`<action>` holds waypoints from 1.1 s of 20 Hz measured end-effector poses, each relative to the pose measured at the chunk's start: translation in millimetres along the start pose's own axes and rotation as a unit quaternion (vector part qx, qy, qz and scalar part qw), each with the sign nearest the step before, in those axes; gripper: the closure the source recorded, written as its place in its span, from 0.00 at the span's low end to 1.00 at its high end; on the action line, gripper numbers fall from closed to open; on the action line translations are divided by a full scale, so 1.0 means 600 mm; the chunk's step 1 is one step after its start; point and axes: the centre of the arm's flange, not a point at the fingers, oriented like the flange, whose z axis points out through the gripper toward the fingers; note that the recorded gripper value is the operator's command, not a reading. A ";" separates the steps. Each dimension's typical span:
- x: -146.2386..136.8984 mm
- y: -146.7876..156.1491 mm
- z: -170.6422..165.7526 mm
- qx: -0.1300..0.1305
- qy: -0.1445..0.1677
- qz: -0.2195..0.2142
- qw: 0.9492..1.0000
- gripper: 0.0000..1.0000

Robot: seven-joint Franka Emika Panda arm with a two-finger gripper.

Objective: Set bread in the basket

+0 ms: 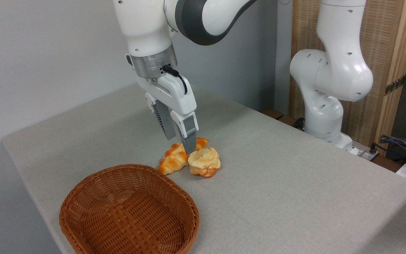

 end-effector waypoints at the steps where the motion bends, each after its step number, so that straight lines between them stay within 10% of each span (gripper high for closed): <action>1: 0.000 0.000 0.001 -0.001 -0.001 0.003 1.000 0.00; 12: 0.006 0.020 0.028 -0.013 -0.015 0.100 0.995 0.00; 22: -0.007 0.027 0.080 -0.041 -0.033 0.247 0.968 0.00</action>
